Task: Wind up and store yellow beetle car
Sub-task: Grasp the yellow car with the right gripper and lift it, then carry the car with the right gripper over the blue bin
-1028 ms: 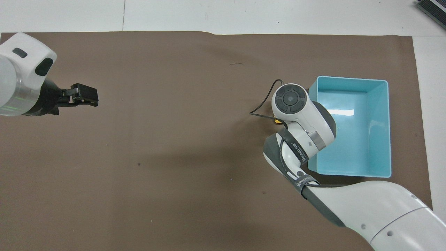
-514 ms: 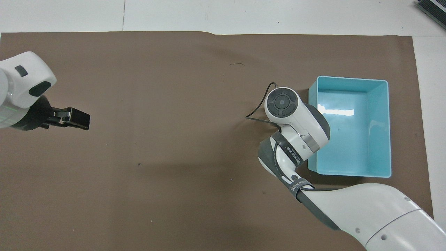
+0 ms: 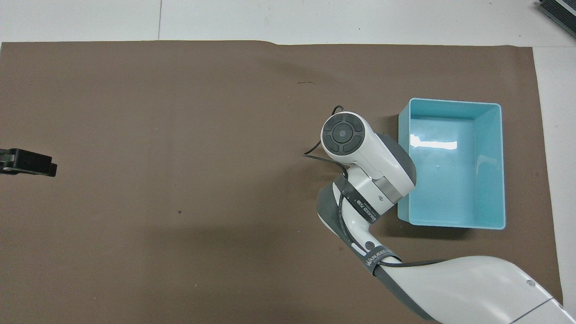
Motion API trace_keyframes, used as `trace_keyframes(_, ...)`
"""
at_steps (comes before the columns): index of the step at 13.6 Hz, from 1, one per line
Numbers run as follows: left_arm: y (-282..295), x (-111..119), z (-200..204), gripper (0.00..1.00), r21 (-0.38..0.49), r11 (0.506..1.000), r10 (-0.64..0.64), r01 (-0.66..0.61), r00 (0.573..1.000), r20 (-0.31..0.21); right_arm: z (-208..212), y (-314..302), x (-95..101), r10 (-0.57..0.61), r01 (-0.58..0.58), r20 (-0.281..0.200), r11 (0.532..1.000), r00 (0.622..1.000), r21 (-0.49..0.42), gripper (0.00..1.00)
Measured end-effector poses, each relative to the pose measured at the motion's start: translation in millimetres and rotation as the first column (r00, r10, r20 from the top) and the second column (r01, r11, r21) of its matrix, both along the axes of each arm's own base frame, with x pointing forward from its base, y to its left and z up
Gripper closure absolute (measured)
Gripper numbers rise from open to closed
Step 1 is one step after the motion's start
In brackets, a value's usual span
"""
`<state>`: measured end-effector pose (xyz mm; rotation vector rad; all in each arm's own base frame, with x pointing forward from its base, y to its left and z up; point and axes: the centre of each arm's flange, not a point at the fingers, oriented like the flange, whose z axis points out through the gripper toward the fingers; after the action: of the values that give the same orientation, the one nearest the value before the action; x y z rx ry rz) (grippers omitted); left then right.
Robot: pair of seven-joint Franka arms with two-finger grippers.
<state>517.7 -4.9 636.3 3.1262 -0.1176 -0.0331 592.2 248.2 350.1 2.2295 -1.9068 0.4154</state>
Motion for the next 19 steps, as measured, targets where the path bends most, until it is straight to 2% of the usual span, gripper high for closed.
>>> trace_keyframes(1,7.1,-0.7,1.3,0.00,0.000,1.000,0.014,-0.014,1.000,0.003,14.0,-1.7,0.1,-0.009,0.009,0.009,1.000,1.000,0.015,0.49)
trace_keyframes(3,13.7,-0.8,4.8,0.00,0.000,1.000,0.026,-0.026,1.000,0.010,45.1,-5.4,-2.8,0.017,-0.017,-0.009,0.998,1.000,0.053,0.49)
trace_keyframes(7,13.6,-0.8,9.8,0.00,0.000,1.000,0.026,-0.026,0.999,0.021,105.0,-30.4,-3.1,0.146,-0.144,-0.038,0.988,0.989,0.057,0.49)
trace_keyframes(10,10.0,-0.7,10.4,0.00,0.001,1.000,0.020,-0.020,1.000,0.022,126.0,-50.2,-1.7,0.257,-0.254,-0.056,0.966,0.965,0.055,0.49)
trace_keyframes(14,7.5,-0.7,10.8,0.00,0.001,1.000,0.015,-0.015,1.000,0.023,147.1,-55.2,-7.4,0.407,-0.396,-0.073,0.909,0.910,0.130,0.49)
trace_keyframes(17,7.7,-0.7,11.0,0.00,0.001,1.000,0.016,-0.016,1.000,0.023,164.3,-92.3,-2.9,0.487,-0.471,-0.074,0.867,0.870,0.164,0.49)
trace_keyframes(19,7.7,-0.7,11.0,0.00,0.001,1.000,0.016,-0.016,1.000,0.023,170.6,-130.1,2.6,0.559,-0.539,-0.081,0.822,0.825,0.184,0.49)
